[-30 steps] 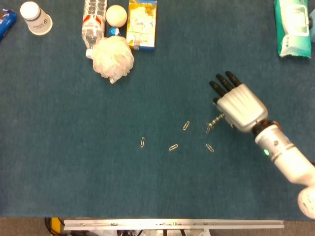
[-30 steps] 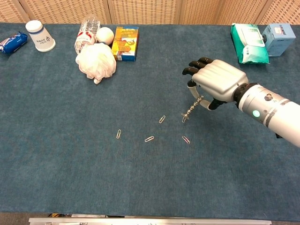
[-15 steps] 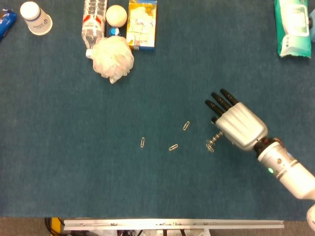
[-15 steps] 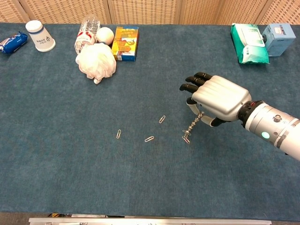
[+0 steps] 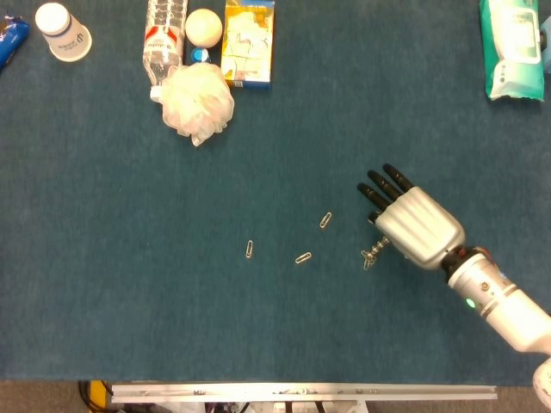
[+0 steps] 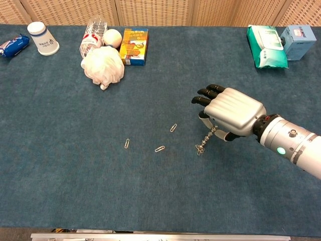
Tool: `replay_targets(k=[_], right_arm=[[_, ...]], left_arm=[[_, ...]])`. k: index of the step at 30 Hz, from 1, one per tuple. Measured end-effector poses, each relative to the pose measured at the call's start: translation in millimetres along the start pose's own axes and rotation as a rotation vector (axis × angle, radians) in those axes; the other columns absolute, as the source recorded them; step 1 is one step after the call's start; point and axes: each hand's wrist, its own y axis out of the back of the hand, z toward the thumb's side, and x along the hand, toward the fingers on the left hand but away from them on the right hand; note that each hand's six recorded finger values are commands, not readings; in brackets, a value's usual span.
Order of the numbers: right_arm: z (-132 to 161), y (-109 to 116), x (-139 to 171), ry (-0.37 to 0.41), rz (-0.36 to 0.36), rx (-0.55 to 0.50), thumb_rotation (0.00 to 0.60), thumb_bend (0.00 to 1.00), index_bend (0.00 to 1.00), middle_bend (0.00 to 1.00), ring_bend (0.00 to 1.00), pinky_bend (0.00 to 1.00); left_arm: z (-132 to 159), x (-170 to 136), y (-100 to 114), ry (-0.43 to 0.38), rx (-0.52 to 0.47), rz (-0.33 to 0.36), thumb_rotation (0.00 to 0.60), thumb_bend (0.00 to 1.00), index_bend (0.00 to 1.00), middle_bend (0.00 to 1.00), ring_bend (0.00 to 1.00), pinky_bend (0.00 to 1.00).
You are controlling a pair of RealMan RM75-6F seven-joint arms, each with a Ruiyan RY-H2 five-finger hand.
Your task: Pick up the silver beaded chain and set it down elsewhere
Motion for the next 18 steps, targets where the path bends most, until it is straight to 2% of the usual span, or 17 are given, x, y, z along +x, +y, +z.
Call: replay_targets(k=[9, 18], right_arm=[[-7.4, 4.8, 2.1, -0.02, -0.018, -0.014, 0.6, 0.36, 0.64, 0.14, 0.01, 0.08], [-45.3, 8.7, 15.5, -0.125, -0.044, -0.044, 0.6, 0.36, 0.64, 0.14, 0.01, 0.08]], left_arm=[[-0.1, -0.7, 1.1, -0.001, -0.003, 0.004, 0.6, 0.15, 0.39, 0.3, 0.15, 0.32], [1.0, -0.3, -2.0, -0.003, 0.008, -0.006, 0.6, 0.15, 0.39, 0.3, 0.15, 0.32]])
